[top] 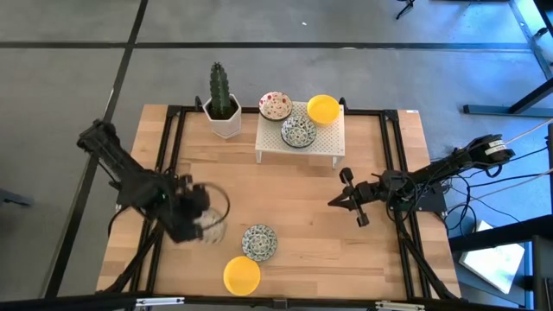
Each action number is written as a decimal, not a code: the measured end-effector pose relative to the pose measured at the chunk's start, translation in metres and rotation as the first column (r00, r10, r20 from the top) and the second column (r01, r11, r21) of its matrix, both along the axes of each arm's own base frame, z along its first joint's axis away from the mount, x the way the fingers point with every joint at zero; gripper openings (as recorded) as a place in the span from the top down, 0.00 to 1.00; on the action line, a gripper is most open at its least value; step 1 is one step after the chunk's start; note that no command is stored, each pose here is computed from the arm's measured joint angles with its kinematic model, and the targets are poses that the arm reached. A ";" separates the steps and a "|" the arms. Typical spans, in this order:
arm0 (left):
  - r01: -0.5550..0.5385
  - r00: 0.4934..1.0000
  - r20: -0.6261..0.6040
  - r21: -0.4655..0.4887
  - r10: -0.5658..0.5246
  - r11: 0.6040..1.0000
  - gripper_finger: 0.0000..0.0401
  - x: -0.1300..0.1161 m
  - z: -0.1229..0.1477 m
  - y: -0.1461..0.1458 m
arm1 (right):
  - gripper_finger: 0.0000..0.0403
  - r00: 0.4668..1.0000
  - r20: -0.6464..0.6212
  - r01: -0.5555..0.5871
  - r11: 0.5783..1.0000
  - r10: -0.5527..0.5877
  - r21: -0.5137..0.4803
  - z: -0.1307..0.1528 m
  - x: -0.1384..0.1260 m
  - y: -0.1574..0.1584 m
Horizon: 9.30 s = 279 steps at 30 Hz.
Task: Pick & Place Mini bowls
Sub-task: Stack the red patterned bowl on the red patterned bowls on the shelf
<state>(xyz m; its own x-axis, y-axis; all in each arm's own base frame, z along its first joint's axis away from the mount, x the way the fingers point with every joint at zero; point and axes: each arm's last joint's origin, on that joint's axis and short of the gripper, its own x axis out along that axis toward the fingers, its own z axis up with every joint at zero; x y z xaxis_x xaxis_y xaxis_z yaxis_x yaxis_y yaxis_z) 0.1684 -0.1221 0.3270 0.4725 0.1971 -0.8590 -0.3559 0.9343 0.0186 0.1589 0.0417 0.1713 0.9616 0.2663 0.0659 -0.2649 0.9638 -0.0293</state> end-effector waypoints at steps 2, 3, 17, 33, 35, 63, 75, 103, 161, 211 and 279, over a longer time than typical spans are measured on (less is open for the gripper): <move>-0.070 0.992 0.105 0.040 0.065 0.997 0.98 0.009 0.027 0.016 | 0.98 1.000 -0.003 0.000 1.000 0.000 -0.005 0.000 0.000 0.000; -0.102 0.984 0.150 0.065 0.091 0.993 0.98 0.012 0.040 0.025 | 0.98 1.000 -0.003 0.000 1.000 0.000 -0.006 0.000 0.000 0.000; -0.237 0.938 0.299 0.176 0.178 0.955 0.98 0.071 0.134 0.190 | 0.98 0.996 0.020 0.084 0.993 -0.082 -0.082 -0.002 0.002 -0.002; -0.267 0.947 0.200 0.047 0.253 0.963 0.98 0.184 0.071 0.353 | 0.98 0.996 -0.055 0.078 0.997 -0.077 0.010 -0.006 0.003 -0.002; -0.274 0.949 0.174 0.032 0.264 0.961 0.98 0.183 0.063 0.360 | 0.98 0.994 -0.084 0.078 0.997 -0.076 0.029 -0.008 0.003 -0.002; -0.287 0.957 0.044 0.047 0.285 0.957 0.98 0.152 0.069 0.368 | 0.98 0.985 -0.079 0.156 0.987 -0.154 0.023 -0.008 0.003 -0.004; -0.279 0.959 -0.041 0.057 0.282 0.959 0.98 0.170 0.042 0.374 | 0.98 0.985 -0.082 0.153 0.988 -0.150 0.033 -0.008 0.003 -0.004; -0.267 0.958 -0.096 0.043 0.270 0.963 0.96 0.172 0.028 0.381 | 0.98 0.988 -0.112 0.114 0.991 -0.106 0.075 -0.010 0.003 -0.003; 0.315 0.948 -0.076 0.342 -0.308 0.885 0.99 0.163 0.122 0.169 | 0.98 0.988 -0.151 0.023 0.980 0.008 0.198 -0.011 0.002 0.000; 0.100 0.369 0.841 0.387 -0.395 0.917 0.98 -0.041 -0.132 0.048 | 0.98 0.743 -0.469 0.467 0.872 -0.478 -0.148 0.192 0.196 -0.237; 0.264 0.325 0.923 0.124 -0.209 0.957 0.97 -0.041 -0.133 0.044 | 0.99 0.428 -0.751 0.418 0.847 -0.502 -0.328 0.203 0.176 -0.255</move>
<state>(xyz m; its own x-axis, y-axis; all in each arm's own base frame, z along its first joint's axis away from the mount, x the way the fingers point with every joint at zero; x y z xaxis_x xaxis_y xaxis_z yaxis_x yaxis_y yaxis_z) 0.1278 -0.0778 0.1938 0.9857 -0.0844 0.1461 0.1138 0.9719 -0.2060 0.3349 -0.2134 0.3745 0.5760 -0.2687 -0.7720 0.2663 0.9546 -0.1336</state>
